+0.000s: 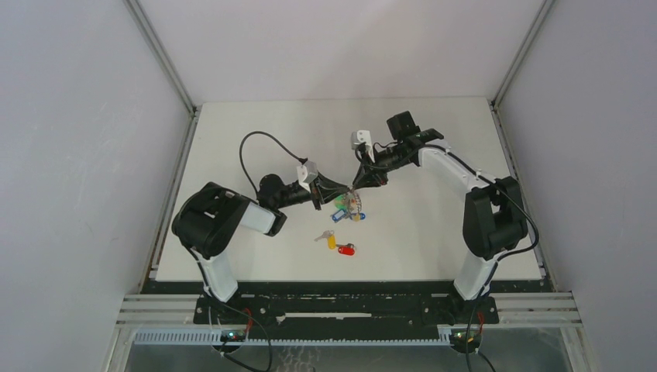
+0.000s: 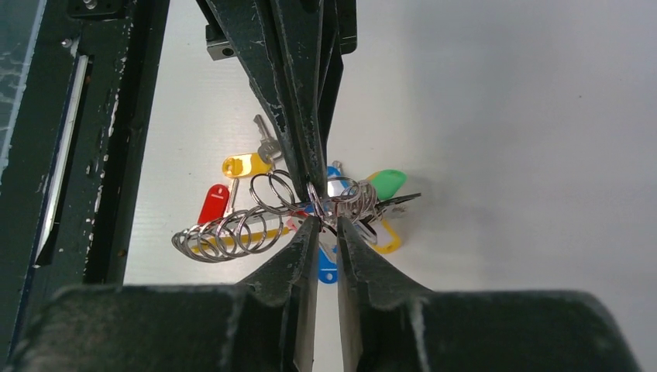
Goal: Put the keys on the keyring
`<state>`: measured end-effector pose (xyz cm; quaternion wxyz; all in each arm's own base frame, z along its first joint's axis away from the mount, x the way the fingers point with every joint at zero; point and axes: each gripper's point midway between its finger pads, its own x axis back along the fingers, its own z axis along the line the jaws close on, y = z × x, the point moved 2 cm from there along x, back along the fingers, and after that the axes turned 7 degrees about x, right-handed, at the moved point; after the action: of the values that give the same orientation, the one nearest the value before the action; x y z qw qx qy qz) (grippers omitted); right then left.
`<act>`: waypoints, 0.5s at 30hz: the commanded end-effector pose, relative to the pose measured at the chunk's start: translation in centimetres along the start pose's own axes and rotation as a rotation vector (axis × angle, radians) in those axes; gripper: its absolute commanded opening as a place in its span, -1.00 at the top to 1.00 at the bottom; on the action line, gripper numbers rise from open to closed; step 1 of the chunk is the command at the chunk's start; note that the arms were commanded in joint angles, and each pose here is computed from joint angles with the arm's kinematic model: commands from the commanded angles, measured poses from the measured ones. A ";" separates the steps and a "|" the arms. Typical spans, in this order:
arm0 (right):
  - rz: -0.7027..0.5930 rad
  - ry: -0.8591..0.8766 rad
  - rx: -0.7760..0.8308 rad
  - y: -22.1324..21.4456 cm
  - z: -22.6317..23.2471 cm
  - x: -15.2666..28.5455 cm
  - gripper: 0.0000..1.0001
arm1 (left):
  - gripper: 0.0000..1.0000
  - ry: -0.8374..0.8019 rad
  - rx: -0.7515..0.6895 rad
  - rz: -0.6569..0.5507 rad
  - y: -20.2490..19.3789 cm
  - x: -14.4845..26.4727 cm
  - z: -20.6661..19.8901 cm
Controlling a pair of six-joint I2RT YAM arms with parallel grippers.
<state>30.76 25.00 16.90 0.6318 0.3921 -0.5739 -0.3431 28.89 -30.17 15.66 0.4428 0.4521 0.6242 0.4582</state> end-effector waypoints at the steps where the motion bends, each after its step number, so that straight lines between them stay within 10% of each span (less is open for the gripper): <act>1: -0.046 0.018 0.041 1.6 -0.3 0.0 0.79 | 1.00 -0.019 -0.047 -0.044 1.3 -0.5 -0.3; 15: 0.006 -0.014 -0.029 -0.3 -0.7 1.2 1.00 | 1.00 0.013 -0.068 -0.070 2.4 -0.1 -0.3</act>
<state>30.81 24.44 16.66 0.6418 0.3888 -0.5633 -0.3459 29.05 -30.16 15.42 0.4379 0.4514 0.6273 0.4593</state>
